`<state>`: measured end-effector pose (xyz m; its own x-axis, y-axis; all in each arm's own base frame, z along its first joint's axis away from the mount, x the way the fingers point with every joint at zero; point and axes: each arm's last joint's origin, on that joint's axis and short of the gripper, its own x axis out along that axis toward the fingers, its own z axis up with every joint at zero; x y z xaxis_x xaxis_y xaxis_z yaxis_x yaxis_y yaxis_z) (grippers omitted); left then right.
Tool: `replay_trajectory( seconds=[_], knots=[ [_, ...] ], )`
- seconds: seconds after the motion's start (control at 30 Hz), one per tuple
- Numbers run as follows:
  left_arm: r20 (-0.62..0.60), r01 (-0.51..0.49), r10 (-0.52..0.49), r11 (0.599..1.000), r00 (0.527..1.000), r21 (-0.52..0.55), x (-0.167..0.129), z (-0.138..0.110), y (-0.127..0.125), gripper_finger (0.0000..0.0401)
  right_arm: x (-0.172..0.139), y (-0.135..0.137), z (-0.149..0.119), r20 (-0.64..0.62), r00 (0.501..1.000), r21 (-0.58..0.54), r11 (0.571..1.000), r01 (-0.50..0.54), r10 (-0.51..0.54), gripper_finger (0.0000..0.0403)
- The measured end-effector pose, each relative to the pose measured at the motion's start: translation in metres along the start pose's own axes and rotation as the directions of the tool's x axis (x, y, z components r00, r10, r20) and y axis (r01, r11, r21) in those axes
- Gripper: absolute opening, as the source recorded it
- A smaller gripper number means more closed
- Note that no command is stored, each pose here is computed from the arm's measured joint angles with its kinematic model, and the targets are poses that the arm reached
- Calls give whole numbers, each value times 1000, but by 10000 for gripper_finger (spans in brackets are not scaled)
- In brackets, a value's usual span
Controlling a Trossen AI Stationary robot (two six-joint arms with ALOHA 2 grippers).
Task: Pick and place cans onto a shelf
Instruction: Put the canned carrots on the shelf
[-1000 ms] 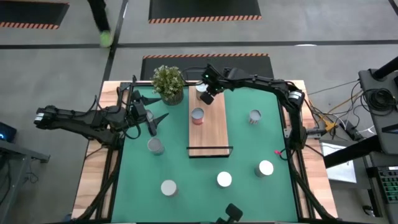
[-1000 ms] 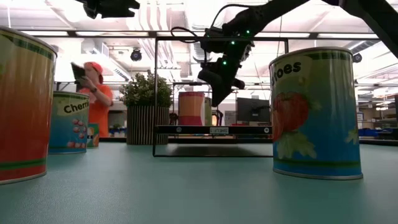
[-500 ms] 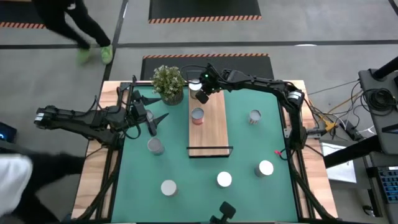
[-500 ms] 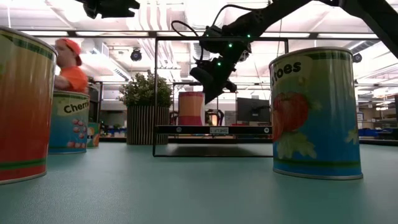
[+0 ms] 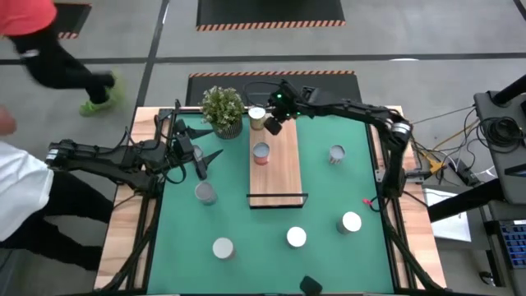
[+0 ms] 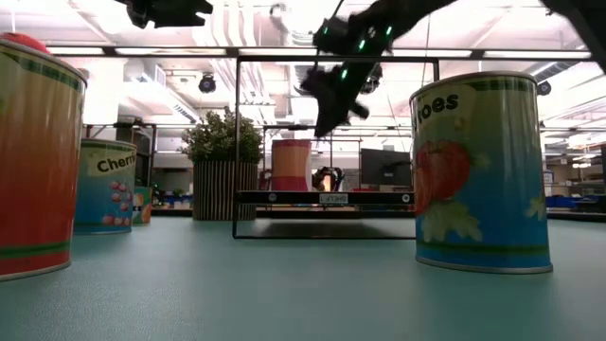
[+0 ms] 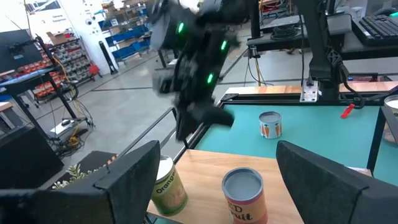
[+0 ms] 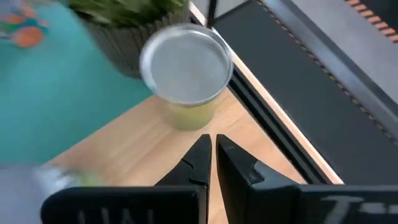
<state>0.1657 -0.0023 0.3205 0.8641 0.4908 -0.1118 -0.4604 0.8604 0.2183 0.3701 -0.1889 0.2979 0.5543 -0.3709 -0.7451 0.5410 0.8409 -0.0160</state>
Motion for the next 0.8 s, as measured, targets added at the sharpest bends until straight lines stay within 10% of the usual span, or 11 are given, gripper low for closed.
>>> replay_trajectory(
  seconds=[0.5, 0.8],
  knots=[
    [-17, 20, -21, 999, 1000, -39, 2, -2, -3, 302, -117, 67, -67, -47, 984, -74, 982, -173, 170, 13],
    [-36, 22, -23, 999, 999, -25, 7, -5, -6, 302, -125, 47, -147, -147, 985, 147, 987, -68, 90, 13]
  ],
)
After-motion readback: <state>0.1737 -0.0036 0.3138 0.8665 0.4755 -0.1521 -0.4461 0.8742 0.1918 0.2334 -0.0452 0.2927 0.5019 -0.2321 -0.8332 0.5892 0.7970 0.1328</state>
